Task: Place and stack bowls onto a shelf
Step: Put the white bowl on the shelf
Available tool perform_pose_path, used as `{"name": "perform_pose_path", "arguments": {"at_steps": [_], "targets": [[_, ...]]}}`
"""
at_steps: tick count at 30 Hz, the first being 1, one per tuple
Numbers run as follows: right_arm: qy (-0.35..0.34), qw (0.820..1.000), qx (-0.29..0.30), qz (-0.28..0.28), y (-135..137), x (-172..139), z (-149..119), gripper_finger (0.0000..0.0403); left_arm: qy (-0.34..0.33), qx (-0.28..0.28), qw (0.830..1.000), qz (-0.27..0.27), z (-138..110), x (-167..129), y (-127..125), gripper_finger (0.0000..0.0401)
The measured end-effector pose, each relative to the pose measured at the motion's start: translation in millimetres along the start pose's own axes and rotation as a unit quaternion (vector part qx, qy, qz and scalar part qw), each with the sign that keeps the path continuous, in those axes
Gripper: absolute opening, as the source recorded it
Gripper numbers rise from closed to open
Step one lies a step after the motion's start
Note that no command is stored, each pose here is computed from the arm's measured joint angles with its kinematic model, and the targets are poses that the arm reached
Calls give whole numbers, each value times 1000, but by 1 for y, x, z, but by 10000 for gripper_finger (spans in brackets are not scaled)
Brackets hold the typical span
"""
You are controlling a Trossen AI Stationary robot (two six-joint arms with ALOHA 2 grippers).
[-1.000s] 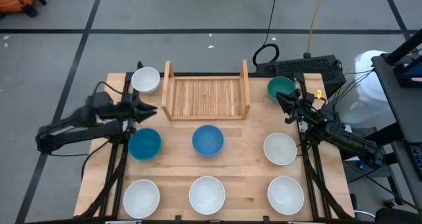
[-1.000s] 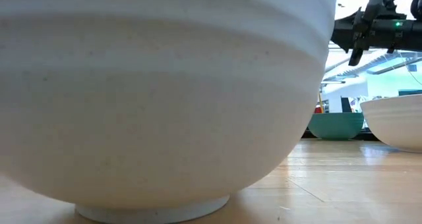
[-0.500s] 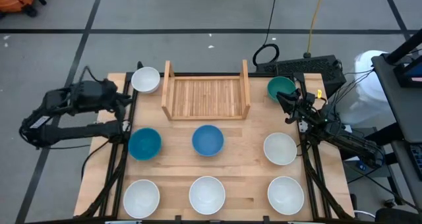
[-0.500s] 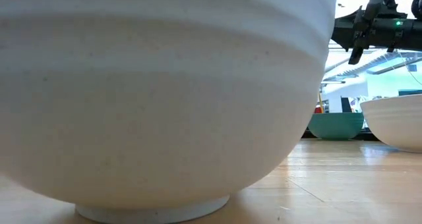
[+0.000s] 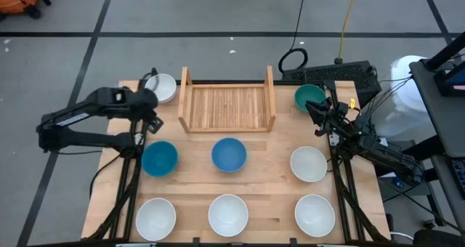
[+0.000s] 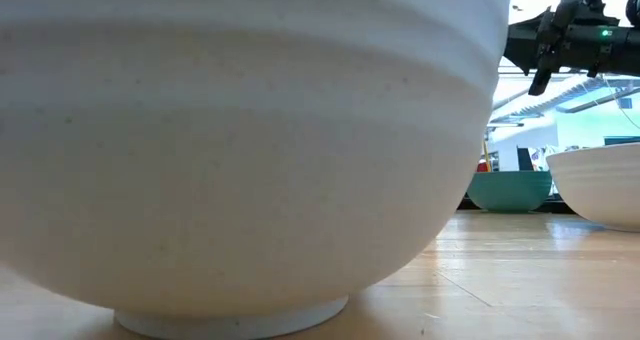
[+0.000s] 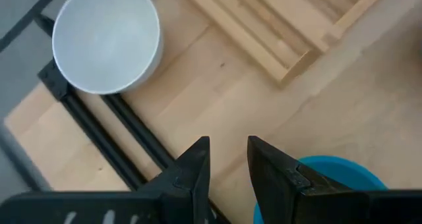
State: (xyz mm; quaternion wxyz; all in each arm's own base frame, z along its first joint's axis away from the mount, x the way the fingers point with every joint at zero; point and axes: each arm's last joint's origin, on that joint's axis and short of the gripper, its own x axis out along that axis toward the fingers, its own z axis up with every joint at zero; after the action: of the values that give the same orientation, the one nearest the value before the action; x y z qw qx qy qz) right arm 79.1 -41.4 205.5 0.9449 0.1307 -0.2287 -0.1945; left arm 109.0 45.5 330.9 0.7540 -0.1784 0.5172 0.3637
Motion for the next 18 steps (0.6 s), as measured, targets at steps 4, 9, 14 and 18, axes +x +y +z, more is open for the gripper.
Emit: {"name": "perform_pose_path", "arguments": {"at_steps": [4, 9, 14, 18], "targets": [[0, 1000, 2, 0, 0, 0, 0, 77, 33, -71, 996, 30, 12, 13, 0, 108], [-2, 1000, 4, 0, 0, 0, 0, 77, 54, -143, 986, 63, 23, 25, 9, 108], [-15, 1000, 4, 6, 1, 0, 3, 77, 65, -212, 969, 109, 30, 34, 29, 108], [-23, 1000, 4, 9, 2, 0, 4, 77, 82, -285, 945, 138, 35, 43, 50, 108]]}}
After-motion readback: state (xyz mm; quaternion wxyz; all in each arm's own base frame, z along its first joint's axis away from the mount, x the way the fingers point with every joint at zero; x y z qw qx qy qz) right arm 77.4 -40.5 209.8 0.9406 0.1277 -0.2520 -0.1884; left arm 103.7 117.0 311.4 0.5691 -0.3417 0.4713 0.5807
